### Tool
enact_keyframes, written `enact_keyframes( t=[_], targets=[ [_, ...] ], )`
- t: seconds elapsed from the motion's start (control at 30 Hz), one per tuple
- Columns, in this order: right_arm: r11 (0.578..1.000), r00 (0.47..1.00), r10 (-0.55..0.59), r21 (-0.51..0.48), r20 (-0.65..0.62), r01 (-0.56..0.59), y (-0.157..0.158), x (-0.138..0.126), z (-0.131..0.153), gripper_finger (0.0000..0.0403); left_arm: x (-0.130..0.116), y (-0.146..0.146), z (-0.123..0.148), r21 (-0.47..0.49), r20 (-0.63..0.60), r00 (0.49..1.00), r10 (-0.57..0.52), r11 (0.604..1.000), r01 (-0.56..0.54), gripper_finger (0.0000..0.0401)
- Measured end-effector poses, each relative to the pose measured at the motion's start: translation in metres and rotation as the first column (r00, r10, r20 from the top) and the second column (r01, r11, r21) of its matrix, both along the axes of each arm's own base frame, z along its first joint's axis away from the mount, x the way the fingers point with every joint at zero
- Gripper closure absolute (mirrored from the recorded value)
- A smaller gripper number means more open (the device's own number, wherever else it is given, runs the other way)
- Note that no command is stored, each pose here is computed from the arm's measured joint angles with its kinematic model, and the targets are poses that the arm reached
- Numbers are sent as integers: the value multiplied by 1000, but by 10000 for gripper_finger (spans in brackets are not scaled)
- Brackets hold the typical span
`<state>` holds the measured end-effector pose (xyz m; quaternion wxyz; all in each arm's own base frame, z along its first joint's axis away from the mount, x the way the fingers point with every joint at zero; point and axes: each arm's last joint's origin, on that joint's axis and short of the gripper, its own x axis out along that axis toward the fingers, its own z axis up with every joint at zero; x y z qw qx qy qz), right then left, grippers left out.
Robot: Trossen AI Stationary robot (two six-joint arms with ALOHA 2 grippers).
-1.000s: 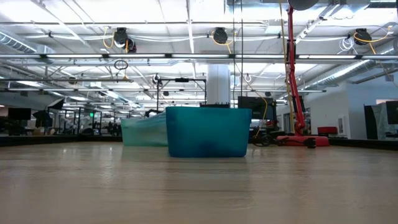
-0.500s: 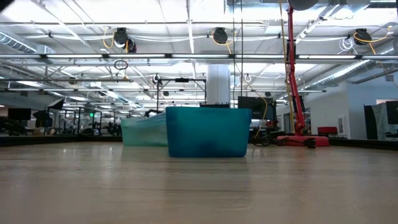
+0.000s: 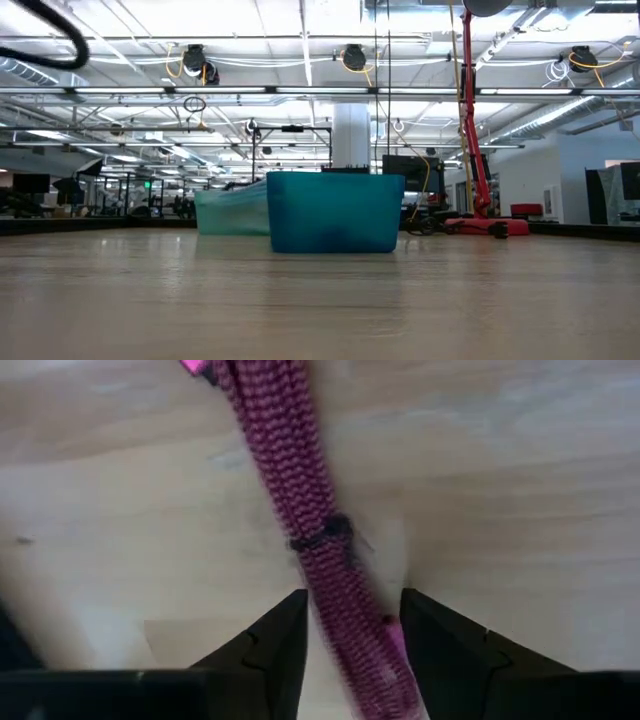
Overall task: Pick & Place USB Port
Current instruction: Put the pink charger cable into the blue bin
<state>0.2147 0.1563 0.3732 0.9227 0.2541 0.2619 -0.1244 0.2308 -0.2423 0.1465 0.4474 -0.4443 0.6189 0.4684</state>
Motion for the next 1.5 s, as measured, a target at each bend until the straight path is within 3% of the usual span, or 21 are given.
enact_keyframes(
  t=[0.17,0.23,0.33,0.4,0.5,0.6,0.73,0.9,0.93,1.03,1.1,1.5],
  targets=[
    [1000,1000,11,2,20,-11,1,1,2,403,-8,5,-16,-75,90,994,59,996,-52,251],
    [1000,1000,9,3,25,-10,1,1,2,403,-8,9,-18,-83,135,988,74,995,-63,286],
    [1000,999,10,8,33,-10,2,2,3,403,-2,16,-12,-82,207,977,46,996,-29,372],
    [1000,999,7,6,37,-7,2,2,3,403,7,24,-2,-49,289,956,41,998,-28,381],
    [1000,999,-13,-2,48,13,1,2,4,403,23,49,24,84,496,868,44,992,-98,388],
    [1000,999,-15,0,51,15,1,2,4,403,35,73,67,148,698,715,44,968,-204,390],
    [1000,998,-20,4,54,20,1,2,4,403,60,124,98,246,771,637,-20,931,-269,390],
    [999,996,-50,-19,71,51,0,3,4,403,110,182,122,224,865,491,-103,955,-194,390],
    [998,996,-51,-19,73,53,0,3,5,403,117,191,123,223,867,487,-108,957,-185,390],
    [999,995,-52,-10,83,53,0,3,5,403,128,215,114,241,823,557,-112,957,-162,390],
    [999,995,-51,-5,88,51,1,4,6,403,134,223,111,210,814,572,-102,970,-125,390],
    [999,995,-34,-3,90,35,5,0,6,403,144,211,64,123,695,717,-53,991,-46,390]
  ],
)
